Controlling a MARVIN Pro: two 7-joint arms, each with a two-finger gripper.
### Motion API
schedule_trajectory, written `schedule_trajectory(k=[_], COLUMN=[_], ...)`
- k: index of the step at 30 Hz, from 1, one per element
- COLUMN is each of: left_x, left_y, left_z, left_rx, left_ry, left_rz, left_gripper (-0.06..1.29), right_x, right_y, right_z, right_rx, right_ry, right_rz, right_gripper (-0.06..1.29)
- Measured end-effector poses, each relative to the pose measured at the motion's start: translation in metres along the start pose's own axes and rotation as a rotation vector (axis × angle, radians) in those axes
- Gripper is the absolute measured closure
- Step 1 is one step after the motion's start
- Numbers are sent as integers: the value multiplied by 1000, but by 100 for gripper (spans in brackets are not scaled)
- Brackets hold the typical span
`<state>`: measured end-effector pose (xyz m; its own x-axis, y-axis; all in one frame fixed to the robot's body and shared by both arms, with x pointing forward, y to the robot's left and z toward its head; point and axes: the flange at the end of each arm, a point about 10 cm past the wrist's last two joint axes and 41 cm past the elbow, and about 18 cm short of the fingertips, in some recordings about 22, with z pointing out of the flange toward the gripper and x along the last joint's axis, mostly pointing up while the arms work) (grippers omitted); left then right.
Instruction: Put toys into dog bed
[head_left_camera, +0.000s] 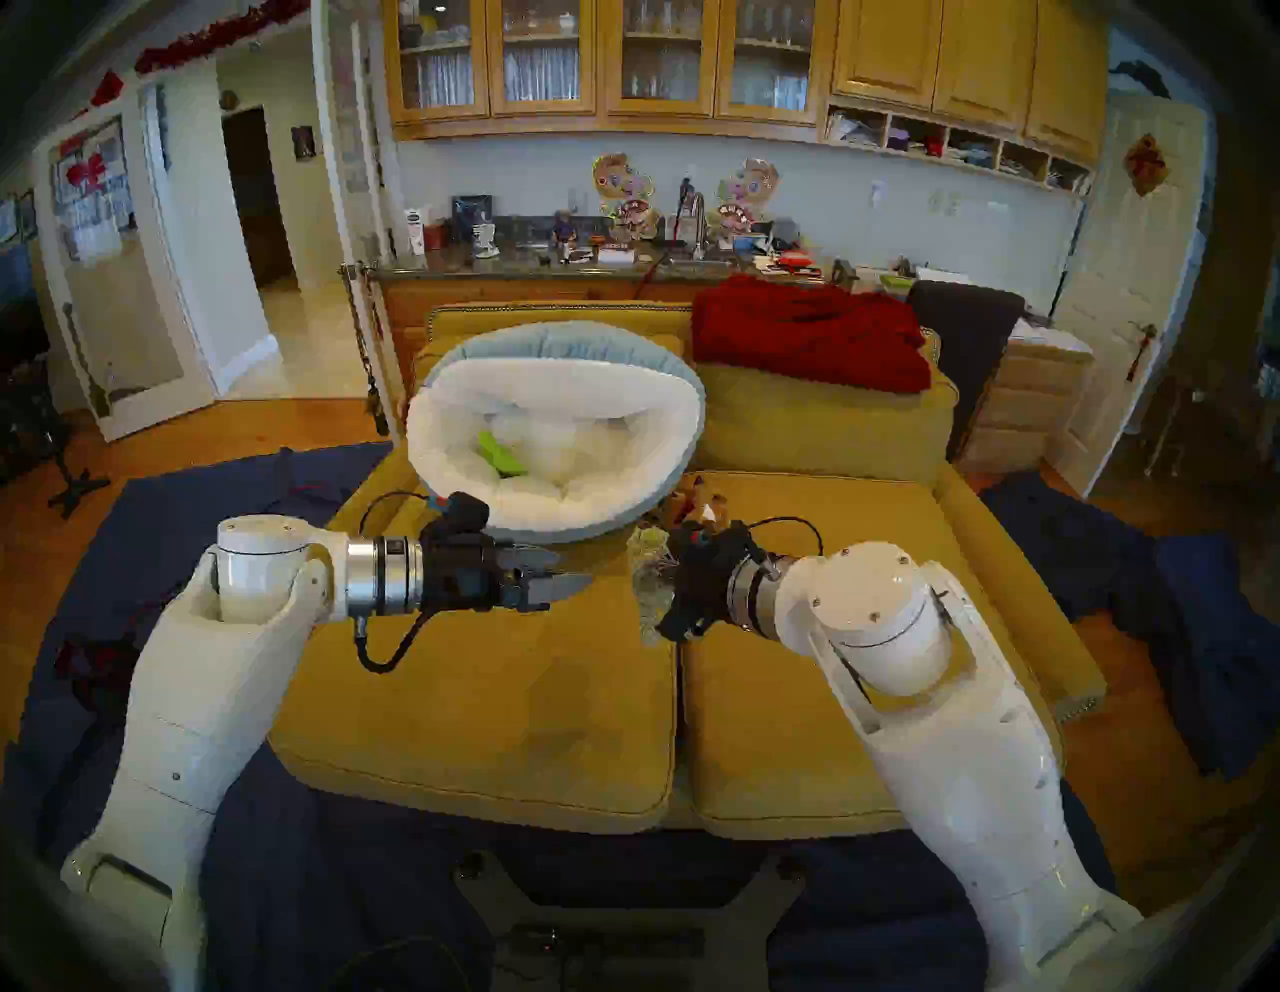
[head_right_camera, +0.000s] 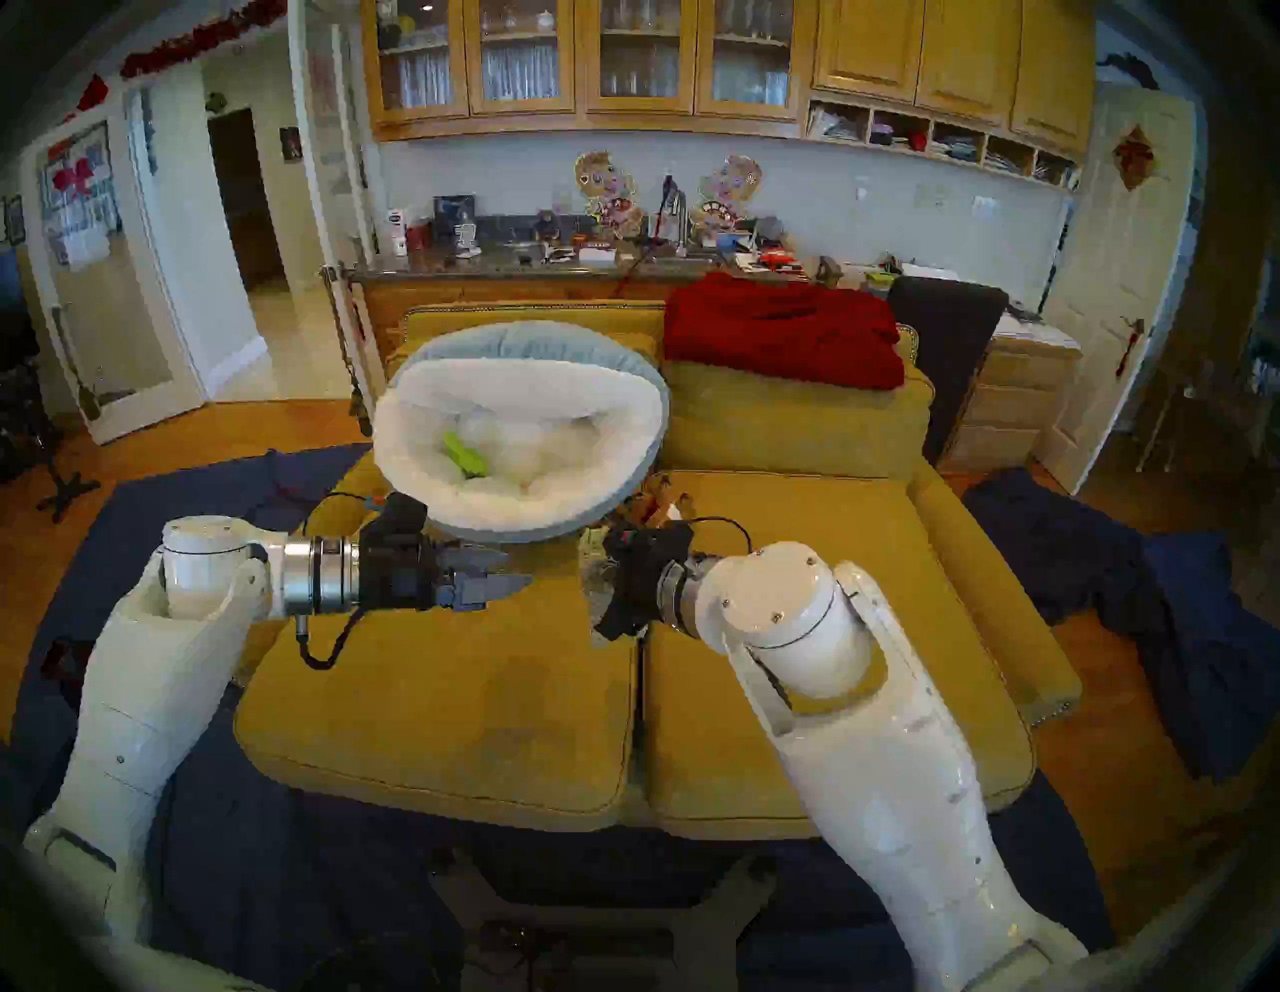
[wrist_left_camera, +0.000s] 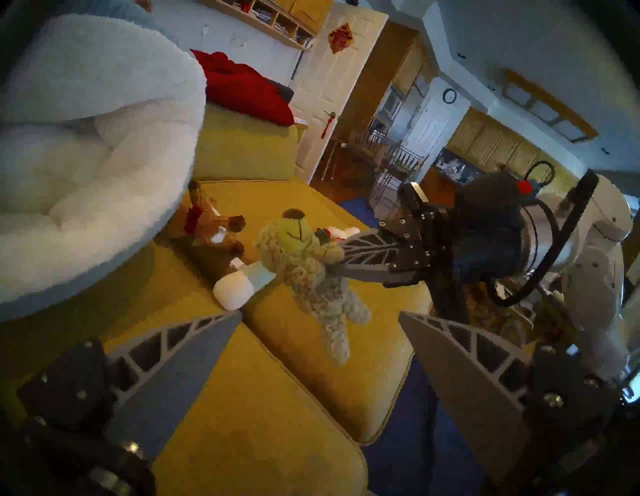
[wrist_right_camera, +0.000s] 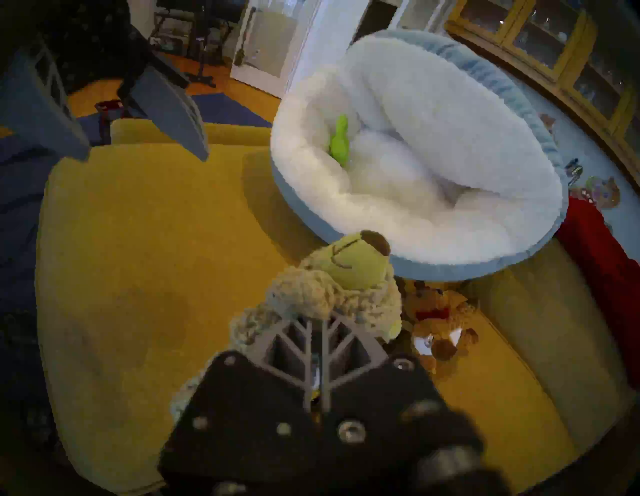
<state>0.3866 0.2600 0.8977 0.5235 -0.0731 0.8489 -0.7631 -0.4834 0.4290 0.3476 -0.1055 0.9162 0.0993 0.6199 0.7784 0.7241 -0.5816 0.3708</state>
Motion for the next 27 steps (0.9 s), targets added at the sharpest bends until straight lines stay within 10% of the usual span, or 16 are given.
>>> schedule_trajectory(k=[27], left_x=[0], left_y=[-12], left_z=[20], left_rx=[-38], left_ry=[98], left_rz=[-199], left_gripper=[0], right_x=[32], right_y=[-19], right_z=[-46], right_rx=[12], right_ry=[82], right_rz=[67], right_gripper=[127])
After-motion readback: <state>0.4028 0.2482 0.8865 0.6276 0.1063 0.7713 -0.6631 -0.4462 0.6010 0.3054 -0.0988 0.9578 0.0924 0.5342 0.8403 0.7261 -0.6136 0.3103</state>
